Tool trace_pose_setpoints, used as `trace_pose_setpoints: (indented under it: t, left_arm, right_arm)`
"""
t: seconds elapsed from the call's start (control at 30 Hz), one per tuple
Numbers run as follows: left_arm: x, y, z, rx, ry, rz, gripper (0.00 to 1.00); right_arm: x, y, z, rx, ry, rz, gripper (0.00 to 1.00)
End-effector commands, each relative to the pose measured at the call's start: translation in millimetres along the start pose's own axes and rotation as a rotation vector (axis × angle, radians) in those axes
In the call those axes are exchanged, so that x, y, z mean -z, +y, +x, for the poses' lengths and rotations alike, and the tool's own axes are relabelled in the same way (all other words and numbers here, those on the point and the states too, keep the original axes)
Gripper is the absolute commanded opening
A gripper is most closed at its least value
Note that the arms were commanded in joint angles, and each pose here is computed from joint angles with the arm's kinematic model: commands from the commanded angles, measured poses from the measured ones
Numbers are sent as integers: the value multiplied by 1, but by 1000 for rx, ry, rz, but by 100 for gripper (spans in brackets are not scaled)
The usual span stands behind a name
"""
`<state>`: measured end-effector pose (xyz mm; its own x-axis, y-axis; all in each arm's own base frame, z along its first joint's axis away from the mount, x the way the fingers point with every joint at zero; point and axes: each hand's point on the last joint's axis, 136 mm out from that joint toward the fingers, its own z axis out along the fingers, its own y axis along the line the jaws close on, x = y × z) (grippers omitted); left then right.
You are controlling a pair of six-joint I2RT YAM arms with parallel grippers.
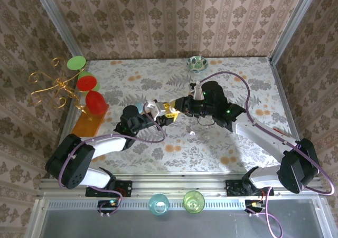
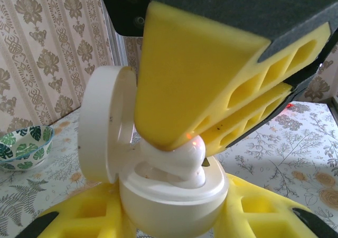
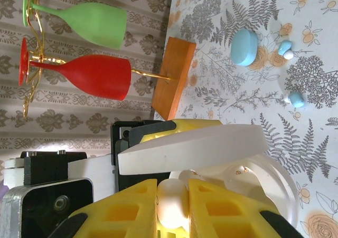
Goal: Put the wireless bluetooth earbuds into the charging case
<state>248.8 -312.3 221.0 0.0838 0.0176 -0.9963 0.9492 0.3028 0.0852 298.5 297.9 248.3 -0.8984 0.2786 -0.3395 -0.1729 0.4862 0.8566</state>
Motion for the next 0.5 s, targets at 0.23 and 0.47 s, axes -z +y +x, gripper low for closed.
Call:
trace_pose_setpoints:
  t: [0.23, 0.47]
  left_arm:
    - [0, 0, -26, -43, -80, 6, 23]
    - [4, 2, -23, -40, -76, -1, 23]
  right_arm:
    - [8, 9, -3, -5, -7, 18, 17]
    - [20, 23, -4, 13, 20, 33, 16]
